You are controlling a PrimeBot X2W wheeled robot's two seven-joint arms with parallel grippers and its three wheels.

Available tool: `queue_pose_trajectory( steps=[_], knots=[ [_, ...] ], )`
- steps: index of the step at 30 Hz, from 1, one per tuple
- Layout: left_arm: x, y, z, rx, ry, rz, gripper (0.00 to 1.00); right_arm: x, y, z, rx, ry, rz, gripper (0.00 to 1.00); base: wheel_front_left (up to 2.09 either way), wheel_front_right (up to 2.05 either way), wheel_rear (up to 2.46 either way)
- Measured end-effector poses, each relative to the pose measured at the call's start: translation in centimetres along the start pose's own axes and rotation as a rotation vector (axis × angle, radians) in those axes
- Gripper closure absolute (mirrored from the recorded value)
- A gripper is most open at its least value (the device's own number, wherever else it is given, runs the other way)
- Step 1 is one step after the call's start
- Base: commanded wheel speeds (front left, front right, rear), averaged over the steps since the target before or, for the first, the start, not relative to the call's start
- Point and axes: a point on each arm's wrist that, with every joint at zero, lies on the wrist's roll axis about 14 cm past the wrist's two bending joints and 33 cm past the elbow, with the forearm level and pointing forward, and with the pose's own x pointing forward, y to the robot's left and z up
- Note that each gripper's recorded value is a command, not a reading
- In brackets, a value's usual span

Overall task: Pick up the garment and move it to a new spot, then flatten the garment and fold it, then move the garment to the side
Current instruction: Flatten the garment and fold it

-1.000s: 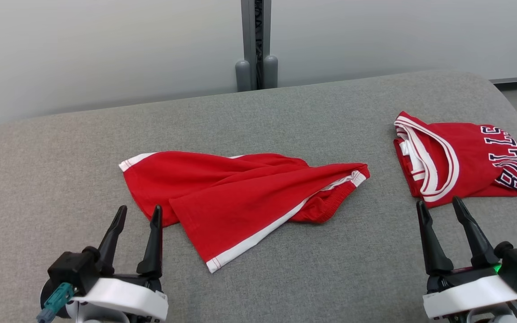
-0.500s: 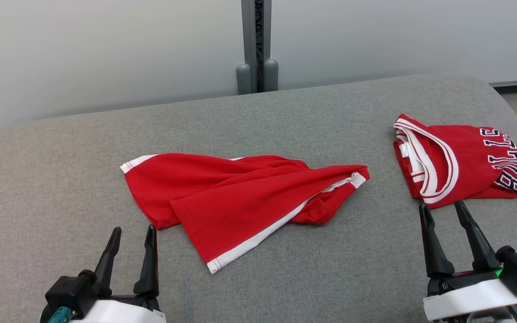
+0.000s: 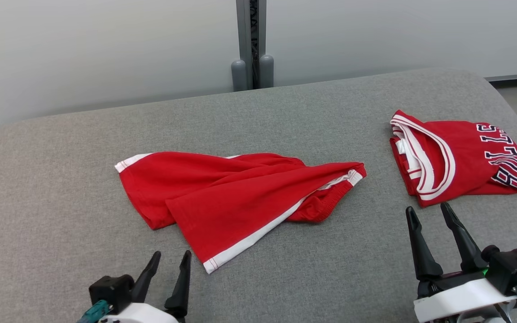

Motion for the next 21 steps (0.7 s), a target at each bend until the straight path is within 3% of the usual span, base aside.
queue_pose_trajectory(
  steps=[21],
  knots=[
    [3.3,-3.6,-7.5,-0.036,0.338,-0.109,0.0,0.1,-0.9,-0.6,0.026,0.015,-0.047,0.0,0.0,0.0,0.0]
  ],
)
